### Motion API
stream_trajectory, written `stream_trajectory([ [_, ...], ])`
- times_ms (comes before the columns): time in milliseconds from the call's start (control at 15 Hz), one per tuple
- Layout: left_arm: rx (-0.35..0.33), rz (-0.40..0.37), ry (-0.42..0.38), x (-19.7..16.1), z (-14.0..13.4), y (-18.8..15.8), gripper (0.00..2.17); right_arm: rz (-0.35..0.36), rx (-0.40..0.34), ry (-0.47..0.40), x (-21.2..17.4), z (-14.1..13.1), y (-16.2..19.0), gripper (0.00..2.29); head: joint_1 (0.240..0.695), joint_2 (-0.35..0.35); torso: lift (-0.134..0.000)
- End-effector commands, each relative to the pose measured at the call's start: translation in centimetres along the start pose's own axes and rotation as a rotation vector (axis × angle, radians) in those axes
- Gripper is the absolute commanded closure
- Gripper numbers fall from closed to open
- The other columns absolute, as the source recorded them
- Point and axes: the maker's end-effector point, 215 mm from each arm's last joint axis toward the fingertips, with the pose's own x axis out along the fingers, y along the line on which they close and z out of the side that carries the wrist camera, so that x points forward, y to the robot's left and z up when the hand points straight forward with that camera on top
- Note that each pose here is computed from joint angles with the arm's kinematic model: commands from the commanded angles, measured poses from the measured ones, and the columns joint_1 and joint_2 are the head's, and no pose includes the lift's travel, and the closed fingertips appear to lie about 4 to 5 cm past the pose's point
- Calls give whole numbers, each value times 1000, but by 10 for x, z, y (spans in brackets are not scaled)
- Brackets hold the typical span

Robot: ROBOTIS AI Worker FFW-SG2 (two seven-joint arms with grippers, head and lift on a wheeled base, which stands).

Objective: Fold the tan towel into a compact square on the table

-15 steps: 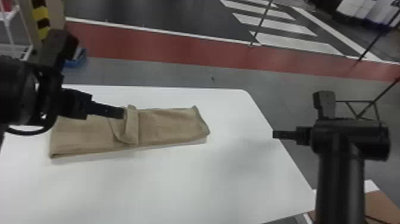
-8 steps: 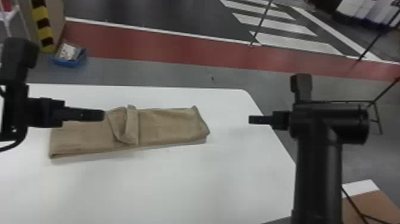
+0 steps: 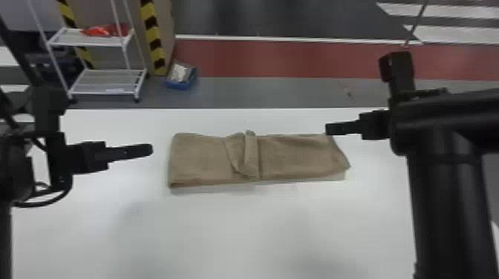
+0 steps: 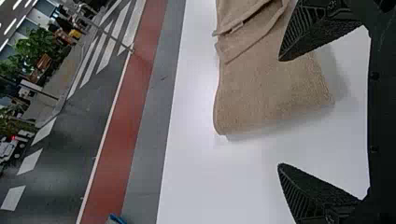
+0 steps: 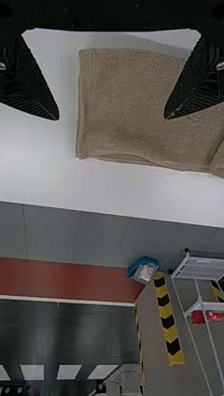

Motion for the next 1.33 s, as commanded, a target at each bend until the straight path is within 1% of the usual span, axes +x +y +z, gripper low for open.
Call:
stream_trajectory([
  [0, -16, 19, -11, -13, -8, 22, 83, 26, -48, -3, 4, 13, 24, 39, 695, 7, -123],
  [67, -17, 23, -9, -15, -13, 27, 83, 39, -77, 0, 6, 15, 35, 39, 695, 24, -123],
  [133, -19, 26, -11, -17, -17, 31, 83, 68, -115, 6, 9, 15, 51, 36, 695, 55, -123],
  [267, -21, 24, -9, -17, -22, 34, 83, 93, -227, 12, 17, 20, 75, 36, 695, 86, -123],
  [333, -24, 28, -11, -19, -23, 39, 83, 94, -267, 30, 21, 18, 82, 36, 695, 103, -123],
  [467, -21, 32, -16, -21, -24, 43, 83, 73, -353, 55, 26, 18, 93, 36, 695, 135, -123],
  [533, -24, 30, -15, -22, -26, 43, 83, 68, -373, 65, 28, 17, 95, 36, 695, 143, -123],
  [667, -22, 30, -19, -25, -28, 46, 83, 69, -383, 85, 33, 8, 100, 39, 695, 155, -123],
  [933, -21, 30, -20, -25, -31, 48, 83, 107, -408, 141, 46, -20, 119, 39, 695, 175, -123],
  [1067, -19, 30, -20, -25, -32, 49, 83, 157, -399, 162, 50, -37, 136, 39, 695, 185, -123],
  [1267, -10, 30, -25, -24, -32, 49, 83, 305, -332, 163, 50, -56, 167, 39, 695, 213, -123],
])
